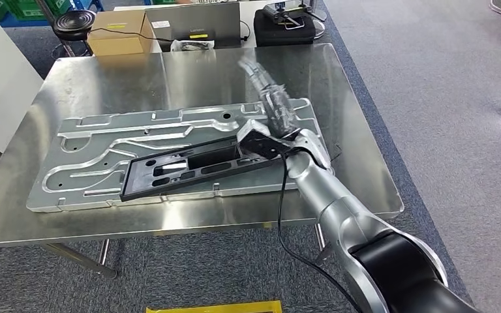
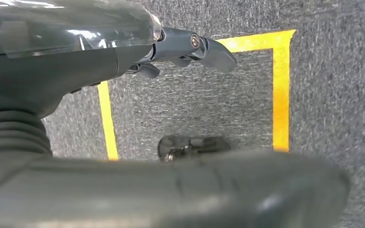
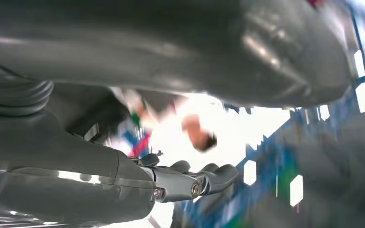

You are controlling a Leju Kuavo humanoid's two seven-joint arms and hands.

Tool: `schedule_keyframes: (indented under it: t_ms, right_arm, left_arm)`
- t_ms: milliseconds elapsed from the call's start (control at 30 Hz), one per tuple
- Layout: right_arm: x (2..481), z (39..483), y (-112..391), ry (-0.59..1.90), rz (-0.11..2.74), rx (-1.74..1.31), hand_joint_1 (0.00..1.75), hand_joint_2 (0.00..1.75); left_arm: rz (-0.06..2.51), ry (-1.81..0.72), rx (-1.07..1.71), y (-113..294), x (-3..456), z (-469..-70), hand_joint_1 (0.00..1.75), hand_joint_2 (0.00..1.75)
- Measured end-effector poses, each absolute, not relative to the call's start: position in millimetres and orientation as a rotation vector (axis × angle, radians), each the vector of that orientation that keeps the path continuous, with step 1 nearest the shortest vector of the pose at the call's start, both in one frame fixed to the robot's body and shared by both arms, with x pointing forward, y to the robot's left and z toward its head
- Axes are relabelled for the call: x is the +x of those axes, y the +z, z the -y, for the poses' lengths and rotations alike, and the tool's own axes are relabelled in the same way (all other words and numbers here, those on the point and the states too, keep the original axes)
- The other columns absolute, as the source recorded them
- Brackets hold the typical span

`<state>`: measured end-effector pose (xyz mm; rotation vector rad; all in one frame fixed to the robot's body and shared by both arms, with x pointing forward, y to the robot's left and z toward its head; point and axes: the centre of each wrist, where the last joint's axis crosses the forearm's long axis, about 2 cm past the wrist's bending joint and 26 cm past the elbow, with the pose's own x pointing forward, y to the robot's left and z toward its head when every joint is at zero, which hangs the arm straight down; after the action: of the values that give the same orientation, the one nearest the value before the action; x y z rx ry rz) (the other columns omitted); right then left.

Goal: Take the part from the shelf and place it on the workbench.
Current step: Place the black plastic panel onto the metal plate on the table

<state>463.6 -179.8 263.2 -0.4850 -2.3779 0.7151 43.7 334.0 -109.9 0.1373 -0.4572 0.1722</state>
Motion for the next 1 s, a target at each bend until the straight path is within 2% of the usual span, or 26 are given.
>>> schedule_keyframes:
  t_ms: [100, 167, 300, 433, 533, 700, 1000]
  right_arm:
    - [450, 223, 272, 0.435, 2.511, -0.617, 0.00, 0.00]
    - [431, 255, 269, 0.337, 2.563, -0.699, 0.00, 0.00]
    - [387, 302, 254, 0.251, 2.602, -0.861, 0.00, 0.00]
    - [305, 370, 199, 0.193, 2.436, -1.101, 0.00, 0.00]
    - [256, 406, 187, 0.186, 2.351, -1.235, 0.00, 0.00]
    - [221, 426, 191, 0.220, 2.314, -1.339, 0.00, 0.00]
    - [206, 431, 193, 0.238, 2.304, -1.375, 0.00, 0.00]
  left_arm:
    - [0.455, 0.216, 0.136, -110, 41, -331, 0.00, 0.00]
    - [0.447, 0.245, 0.134, -111, 37, -328, 0.00, 0.00]
    - [0.451, 0.306, 0.132, -112, 33, -323, 0.00, 0.00]
    - [0.464, 0.381, 0.139, -112, 29, -318, 0.00, 0.00]
    - [0.452, 0.399, 0.142, -113, 22, -316, 0.00, 0.00]
    - [0.463, 0.415, 0.141, -113, 27, -315, 0.00, 0.00]
    - [0.464, 0.419, 0.139, -113, 28, -314, 0.00, 0.00]
